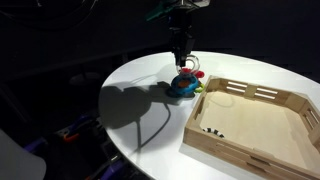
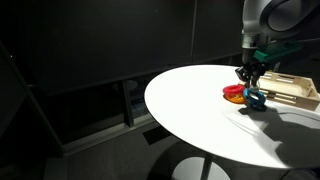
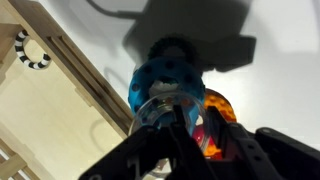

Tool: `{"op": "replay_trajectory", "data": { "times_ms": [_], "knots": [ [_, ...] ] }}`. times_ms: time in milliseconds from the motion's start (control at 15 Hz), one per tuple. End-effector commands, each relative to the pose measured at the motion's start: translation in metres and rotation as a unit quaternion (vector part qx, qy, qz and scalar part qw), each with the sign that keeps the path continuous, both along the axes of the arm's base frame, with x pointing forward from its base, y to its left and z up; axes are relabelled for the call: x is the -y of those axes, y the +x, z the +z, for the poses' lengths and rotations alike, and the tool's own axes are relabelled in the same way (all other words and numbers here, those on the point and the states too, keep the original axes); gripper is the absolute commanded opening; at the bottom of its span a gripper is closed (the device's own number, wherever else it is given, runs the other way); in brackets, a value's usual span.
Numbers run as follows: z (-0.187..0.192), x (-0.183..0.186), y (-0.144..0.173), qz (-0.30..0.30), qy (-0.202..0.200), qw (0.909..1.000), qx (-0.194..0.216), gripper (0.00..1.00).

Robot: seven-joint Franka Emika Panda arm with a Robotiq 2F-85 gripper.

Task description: Pick up the clear ring and put it in the wooden tray

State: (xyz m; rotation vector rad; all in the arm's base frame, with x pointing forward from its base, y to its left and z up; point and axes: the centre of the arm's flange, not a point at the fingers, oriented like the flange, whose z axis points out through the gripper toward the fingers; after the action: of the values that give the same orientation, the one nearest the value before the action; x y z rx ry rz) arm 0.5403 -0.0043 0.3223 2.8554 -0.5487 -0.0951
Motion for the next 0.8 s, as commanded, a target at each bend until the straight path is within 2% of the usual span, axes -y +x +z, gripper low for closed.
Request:
{"op": "replay_trajectory", "data": {
  "times_ms": [0,267,733],
  "knots": [
    [0.025,0.008,-0.001,-0.01,0.008,0.9998,0.015,0.1],
    [0.036,0.027,0.01,-0.032,0.004,0.9989,0.032,0.1],
    [0.045,0.087,0.05,-0.1,-0.007,0.9932,0.06,0.1]
  ]
}}
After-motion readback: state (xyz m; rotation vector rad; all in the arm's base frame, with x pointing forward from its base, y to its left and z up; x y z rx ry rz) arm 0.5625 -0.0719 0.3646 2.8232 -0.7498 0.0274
